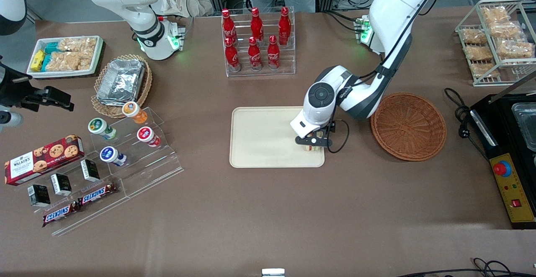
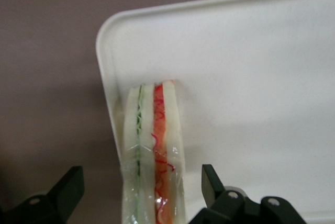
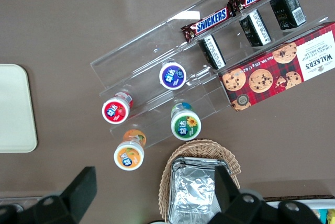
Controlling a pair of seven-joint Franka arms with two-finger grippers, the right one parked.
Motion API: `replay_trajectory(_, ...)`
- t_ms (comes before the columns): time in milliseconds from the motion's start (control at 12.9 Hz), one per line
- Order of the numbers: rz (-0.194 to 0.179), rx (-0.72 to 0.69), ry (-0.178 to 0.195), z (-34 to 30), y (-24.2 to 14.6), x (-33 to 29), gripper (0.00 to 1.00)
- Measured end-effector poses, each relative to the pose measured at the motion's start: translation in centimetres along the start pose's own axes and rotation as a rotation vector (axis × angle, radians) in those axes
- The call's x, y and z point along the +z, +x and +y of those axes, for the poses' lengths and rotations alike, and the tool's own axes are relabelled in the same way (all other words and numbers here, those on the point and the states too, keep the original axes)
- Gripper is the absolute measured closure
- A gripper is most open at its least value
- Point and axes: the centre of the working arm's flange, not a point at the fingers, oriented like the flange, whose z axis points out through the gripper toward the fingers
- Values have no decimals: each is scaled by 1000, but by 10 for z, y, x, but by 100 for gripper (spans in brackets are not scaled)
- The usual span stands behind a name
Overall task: Place sandwich from basket to tray
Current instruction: 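Open the left gripper to release the sandwich on the tray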
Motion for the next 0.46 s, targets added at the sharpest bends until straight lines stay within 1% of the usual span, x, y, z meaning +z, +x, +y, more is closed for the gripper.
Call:
replay_trajectory(155, -8, -24, 25, -4, 19, -44, 0)
replay_trajectory(309, -5, -48, 35, -11, 32, -78, 0)
replay_trajectory(464, -20, -56, 47, -29, 44, -105, 0)
